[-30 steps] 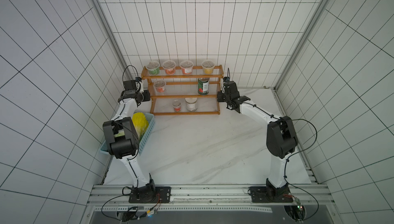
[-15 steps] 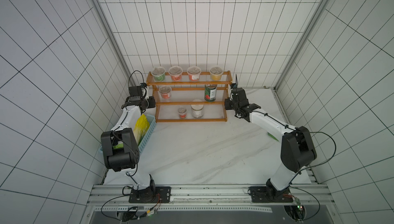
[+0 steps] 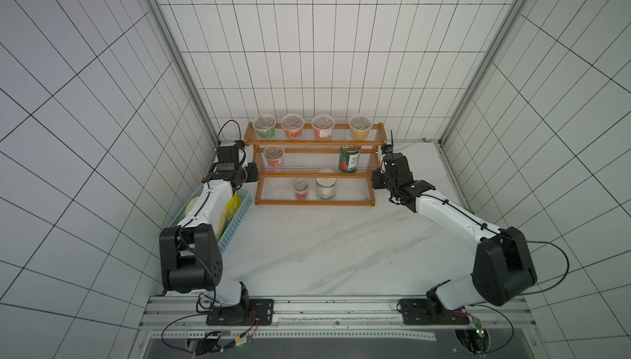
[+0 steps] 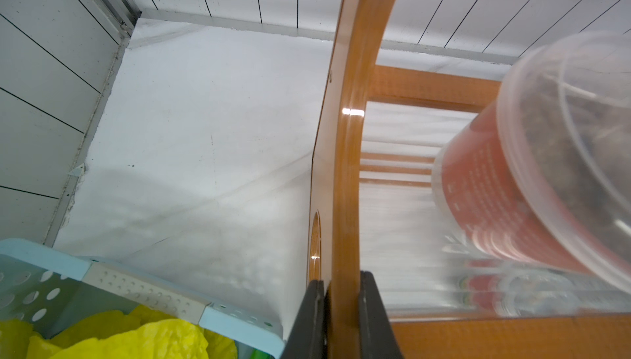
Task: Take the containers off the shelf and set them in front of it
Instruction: 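Adjust the shelf at the center of the board, then pick up a container from the shelf.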
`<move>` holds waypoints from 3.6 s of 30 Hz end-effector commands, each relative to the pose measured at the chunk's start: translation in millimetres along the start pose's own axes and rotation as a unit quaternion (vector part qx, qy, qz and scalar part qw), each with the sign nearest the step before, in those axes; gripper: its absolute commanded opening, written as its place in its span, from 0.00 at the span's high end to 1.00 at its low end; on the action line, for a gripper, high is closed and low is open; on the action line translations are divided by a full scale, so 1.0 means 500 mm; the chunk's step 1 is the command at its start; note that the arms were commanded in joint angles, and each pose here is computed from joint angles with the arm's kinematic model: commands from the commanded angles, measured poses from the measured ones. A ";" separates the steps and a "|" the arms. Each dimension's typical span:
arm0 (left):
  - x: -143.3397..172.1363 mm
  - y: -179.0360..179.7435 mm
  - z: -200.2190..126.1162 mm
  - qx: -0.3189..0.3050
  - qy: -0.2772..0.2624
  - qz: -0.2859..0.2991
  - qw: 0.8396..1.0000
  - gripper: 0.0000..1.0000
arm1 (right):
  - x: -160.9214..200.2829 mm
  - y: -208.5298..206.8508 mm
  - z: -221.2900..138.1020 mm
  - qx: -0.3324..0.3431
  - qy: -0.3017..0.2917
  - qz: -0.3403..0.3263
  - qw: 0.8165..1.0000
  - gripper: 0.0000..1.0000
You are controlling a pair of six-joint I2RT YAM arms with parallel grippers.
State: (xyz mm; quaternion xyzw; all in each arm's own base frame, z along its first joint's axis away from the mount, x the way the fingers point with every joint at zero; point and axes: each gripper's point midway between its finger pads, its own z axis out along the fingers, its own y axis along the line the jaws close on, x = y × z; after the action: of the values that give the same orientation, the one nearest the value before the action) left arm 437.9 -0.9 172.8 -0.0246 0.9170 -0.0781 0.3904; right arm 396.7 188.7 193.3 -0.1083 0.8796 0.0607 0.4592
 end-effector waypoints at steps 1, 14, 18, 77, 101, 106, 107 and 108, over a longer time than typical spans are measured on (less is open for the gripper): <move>0.087 -0.075 0.001 0.036 0.071 0.076 0.994 0.97 | -0.034 0.064 -0.043 -0.078 -0.037 -0.039 0.995 0.95; 0.152 -0.106 -0.029 0.029 0.088 0.074 0.993 0.97 | -0.004 0.036 -0.075 -0.081 -0.041 -0.059 0.994 0.93; 0.167 -0.103 -0.040 0.023 0.087 0.067 0.994 0.96 | 0.000 0.025 -0.073 -0.086 -0.040 -0.059 0.994 0.92; -0.201 -0.230 -0.316 0.095 -0.188 0.165 0.964 0.09 | -0.088 0.003 -0.300 -0.162 -0.107 -0.058 0.979 0.19; -0.243 -0.219 -0.253 0.099 -0.206 0.144 0.963 0.09 | -0.081 -0.006 -0.291 -0.153 -0.102 -0.053 0.982 0.19; -0.246 -0.228 -0.235 0.112 -0.193 0.144 0.964 0.09 | -0.082 -0.006 -0.291 -0.153 -0.103 -0.053 0.981 0.18; -0.247 -0.228 -0.229 0.111 -0.190 0.145 0.965 0.09 | -0.082 -0.007 -0.291 -0.152 -0.103 -0.052 0.982 0.19; -0.249 -0.228 -0.225 0.111 -0.188 0.145 0.965 0.09 | -0.082 -0.007 -0.291 -0.152 -0.104 -0.052 0.982 0.19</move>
State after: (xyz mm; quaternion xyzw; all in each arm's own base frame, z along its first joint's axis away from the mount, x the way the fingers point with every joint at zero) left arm 437.6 -82.7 355.6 0.1264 0.8055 -0.1120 0.5681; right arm 303.5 164.7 299.4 -0.2208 0.8067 0.1833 0.5166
